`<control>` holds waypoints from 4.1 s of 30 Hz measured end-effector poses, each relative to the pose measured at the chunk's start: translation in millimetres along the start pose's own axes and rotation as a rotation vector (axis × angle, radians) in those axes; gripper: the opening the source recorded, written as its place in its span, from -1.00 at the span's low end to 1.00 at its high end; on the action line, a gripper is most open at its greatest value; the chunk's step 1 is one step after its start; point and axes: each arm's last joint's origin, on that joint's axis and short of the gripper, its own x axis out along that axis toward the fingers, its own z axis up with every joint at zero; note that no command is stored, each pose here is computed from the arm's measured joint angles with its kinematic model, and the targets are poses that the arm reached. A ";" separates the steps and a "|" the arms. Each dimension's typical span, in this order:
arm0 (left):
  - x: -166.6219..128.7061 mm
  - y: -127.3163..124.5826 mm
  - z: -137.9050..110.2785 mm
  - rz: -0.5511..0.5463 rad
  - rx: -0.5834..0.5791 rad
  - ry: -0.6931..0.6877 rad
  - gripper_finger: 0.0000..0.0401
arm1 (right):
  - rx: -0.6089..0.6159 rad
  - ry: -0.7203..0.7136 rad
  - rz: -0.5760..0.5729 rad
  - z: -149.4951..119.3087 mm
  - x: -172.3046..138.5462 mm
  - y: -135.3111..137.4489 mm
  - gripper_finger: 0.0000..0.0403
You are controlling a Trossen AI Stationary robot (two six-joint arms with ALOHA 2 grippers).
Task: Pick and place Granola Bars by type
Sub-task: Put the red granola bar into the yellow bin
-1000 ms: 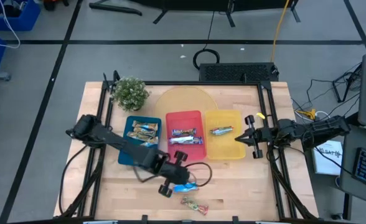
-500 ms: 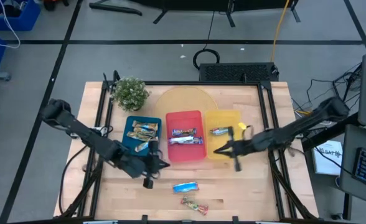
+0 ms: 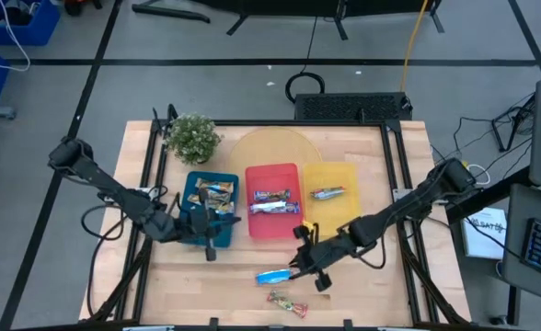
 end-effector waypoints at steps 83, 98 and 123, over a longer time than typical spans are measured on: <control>7.2 16.0 -46.6 0.019 0.073 0.146 -0.91 | 0.179 0.483 -0.076 -38.2 83.8 112.5 -0.21; 7.1 16.0 -47.1 0.017 0.089 0.151 -0.90 | 0.206 0.412 -0.040 -18.6 66.7 105.9 -0.43; 8.6 16.9 -42.0 0.003 0.093 0.103 -0.90 | 0.239 0.534 -0.494 1.9 -139.8 -39.5 -0.55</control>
